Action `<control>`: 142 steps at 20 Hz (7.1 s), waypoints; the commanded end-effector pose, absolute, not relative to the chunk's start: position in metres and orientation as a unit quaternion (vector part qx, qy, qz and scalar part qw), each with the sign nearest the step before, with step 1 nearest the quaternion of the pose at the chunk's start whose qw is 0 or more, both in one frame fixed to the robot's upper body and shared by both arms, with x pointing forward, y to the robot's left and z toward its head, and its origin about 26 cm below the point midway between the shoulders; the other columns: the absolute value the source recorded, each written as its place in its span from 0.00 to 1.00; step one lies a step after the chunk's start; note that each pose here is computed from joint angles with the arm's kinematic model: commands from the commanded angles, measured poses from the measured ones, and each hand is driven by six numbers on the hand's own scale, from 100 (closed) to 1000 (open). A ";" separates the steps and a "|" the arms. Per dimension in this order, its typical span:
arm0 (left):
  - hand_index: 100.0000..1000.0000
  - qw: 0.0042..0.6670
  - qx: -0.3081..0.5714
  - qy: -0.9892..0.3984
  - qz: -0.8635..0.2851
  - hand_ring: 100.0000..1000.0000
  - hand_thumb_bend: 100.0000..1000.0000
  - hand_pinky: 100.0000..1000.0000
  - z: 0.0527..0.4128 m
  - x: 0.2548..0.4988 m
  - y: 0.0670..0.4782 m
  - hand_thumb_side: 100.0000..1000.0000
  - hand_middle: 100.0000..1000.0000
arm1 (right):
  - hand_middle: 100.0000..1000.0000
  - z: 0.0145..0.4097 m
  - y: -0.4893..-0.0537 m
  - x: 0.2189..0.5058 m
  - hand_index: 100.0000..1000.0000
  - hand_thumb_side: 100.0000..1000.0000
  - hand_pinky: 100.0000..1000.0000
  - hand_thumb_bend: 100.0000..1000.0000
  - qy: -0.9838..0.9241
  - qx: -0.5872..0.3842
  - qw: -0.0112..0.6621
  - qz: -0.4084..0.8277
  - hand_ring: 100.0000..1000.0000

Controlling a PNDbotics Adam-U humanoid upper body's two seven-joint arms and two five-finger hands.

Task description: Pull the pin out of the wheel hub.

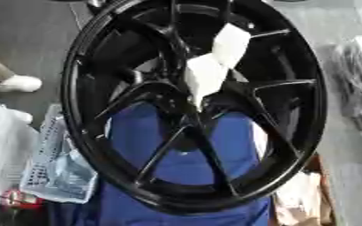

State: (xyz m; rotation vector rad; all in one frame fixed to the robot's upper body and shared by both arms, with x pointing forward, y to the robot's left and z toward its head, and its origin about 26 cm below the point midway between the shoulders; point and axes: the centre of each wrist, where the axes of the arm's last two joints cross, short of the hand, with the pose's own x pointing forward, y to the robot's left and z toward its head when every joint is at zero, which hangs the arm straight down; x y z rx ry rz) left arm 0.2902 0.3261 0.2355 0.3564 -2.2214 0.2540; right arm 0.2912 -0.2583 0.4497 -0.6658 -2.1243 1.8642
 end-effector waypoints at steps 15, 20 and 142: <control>0.74 0.410 0.145 -0.895 0.098 0.75 0.25 0.82 0.245 0.288 0.327 0.74 0.78 | 0.75 0.457 -0.260 0.282 0.82 0.24 0.83 0.21 -0.708 -0.249 0.114 0.650 0.81; 0.74 0.410 0.145 -0.895 0.097 0.75 0.25 0.82 0.246 0.288 0.327 0.74 0.78 | 0.78 0.448 -0.252 0.281 0.85 0.19 0.85 0.31 -0.666 -0.257 0.114 0.690 0.84; 0.73 0.405 0.127 -0.899 0.110 0.75 0.23 0.82 0.251 0.290 0.322 0.76 0.76 | 0.50 0.397 -0.195 0.354 0.54 0.00 0.81 0.22 -0.530 -0.196 0.110 0.818 0.74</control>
